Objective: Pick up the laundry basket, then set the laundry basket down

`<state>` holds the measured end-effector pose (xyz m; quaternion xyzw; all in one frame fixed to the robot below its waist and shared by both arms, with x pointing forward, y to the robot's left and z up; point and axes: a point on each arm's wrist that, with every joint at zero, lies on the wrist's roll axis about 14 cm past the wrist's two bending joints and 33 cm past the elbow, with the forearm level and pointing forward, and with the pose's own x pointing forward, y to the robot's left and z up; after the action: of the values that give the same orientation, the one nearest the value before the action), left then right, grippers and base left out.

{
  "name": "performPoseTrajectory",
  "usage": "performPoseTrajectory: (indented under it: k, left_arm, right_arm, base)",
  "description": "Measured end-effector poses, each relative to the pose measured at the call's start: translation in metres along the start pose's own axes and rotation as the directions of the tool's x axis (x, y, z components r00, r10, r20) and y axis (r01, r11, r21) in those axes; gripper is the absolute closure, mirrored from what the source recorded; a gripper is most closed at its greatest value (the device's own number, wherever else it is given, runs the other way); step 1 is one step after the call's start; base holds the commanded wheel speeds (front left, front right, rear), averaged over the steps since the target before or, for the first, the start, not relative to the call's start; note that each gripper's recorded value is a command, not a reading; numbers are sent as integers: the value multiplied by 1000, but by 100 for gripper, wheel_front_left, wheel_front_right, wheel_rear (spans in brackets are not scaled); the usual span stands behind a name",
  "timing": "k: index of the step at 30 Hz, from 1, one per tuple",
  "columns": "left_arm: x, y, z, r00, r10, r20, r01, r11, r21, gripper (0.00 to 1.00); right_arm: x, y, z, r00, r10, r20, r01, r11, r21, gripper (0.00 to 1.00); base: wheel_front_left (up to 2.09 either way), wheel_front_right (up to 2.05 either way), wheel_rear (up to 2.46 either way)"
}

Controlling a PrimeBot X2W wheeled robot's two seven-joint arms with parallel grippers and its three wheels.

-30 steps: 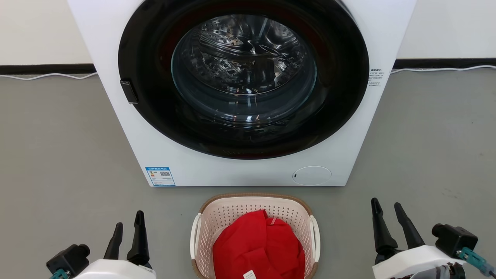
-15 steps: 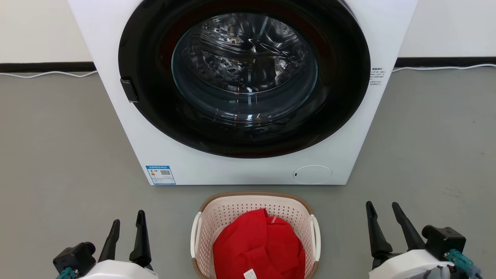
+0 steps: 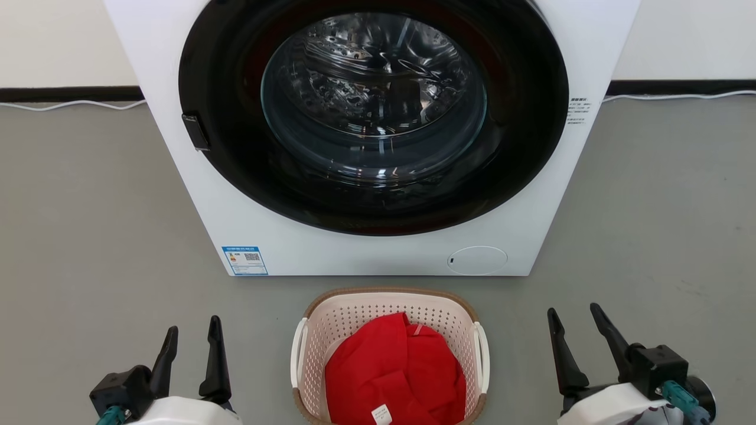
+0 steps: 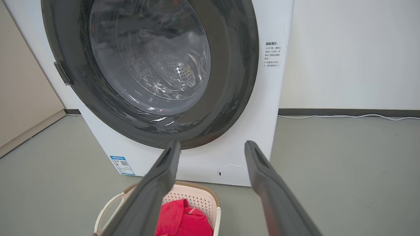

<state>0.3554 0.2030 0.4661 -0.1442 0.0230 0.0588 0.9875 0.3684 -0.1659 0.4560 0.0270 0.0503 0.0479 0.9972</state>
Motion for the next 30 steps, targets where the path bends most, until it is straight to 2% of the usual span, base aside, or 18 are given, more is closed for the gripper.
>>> performPoseTrajectory:
  k: [8,30]
  left_arm:
    - [2,-3,3,1000,-9,19,8,997,70,0]
    - [14,-1,-20,999,-3,-53,7,996,88,0]
  right_arm:
    - [5,3,4,1000,22,19,-21,997,-75,0]
    - [22,-2,-11,1000,11,-27,-13,998,-68,0]
  base:
    - [0,0,0]
    - [0,0,0]
